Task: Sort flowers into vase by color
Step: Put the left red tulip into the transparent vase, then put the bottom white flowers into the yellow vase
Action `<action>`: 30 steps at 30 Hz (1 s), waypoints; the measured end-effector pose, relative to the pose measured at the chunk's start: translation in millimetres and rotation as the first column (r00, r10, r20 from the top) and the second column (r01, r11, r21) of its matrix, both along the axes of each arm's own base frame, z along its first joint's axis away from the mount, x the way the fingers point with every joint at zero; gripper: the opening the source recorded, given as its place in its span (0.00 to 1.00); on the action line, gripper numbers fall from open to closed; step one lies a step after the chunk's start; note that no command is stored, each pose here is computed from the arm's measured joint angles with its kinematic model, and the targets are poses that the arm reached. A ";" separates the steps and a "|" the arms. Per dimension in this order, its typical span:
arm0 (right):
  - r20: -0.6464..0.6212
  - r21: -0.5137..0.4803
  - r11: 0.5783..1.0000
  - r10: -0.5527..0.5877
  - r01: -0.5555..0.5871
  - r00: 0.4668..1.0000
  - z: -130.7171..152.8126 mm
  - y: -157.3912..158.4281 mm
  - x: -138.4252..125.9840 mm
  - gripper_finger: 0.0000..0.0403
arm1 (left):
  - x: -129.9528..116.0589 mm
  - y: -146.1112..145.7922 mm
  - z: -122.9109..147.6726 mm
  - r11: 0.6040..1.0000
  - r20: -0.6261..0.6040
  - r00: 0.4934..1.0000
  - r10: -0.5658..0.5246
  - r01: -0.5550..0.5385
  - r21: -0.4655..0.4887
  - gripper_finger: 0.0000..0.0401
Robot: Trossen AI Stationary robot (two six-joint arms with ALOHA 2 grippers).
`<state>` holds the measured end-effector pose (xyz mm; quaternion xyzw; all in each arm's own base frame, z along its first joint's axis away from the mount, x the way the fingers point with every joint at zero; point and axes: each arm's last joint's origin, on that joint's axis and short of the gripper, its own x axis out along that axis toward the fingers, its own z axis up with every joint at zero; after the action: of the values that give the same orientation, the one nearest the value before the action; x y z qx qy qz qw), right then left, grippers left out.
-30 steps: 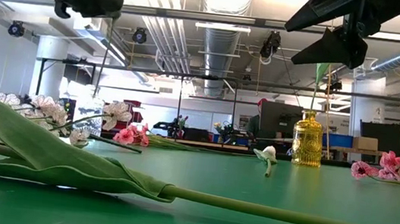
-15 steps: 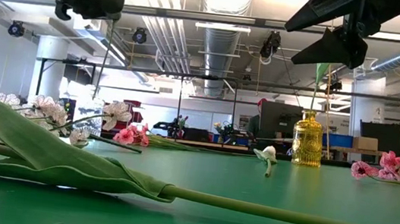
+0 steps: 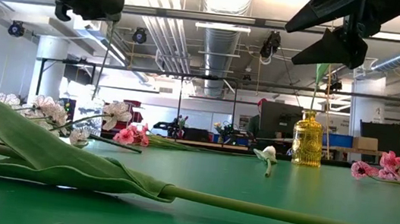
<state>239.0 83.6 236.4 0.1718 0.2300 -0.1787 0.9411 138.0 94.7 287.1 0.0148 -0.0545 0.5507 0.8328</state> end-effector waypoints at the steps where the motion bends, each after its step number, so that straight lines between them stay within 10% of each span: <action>1: 0.000 0.000 1.000 0.000 0.000 1.000 0.0 -0.1 0.0 0.87 | 0.0 0.1 -0.2 1.000 -0.002 1.000 0.001 -0.001 -0.001 0.00; 13: -0.003 -0.010 1.000 0.005 -0.005 1.000 0.0 -0.1 0.0 0.87 | -2.8 1.4 -5.0 0.993 0.006 0.994 0.108 -0.108 -0.055 0.09; 30: -0.006 -0.018 1.000 0.010 -0.011 1.000 -0.1 -0.1 0.0 0.87 | -11.9 -12.5 -11.8 0.965 -0.167 0.986 -0.006 -0.038 -0.260 0.45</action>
<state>239.0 83.5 236.3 0.1617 0.2321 -0.1762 0.9428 126.1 82.2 275.3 -0.0493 0.0885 0.5566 0.8246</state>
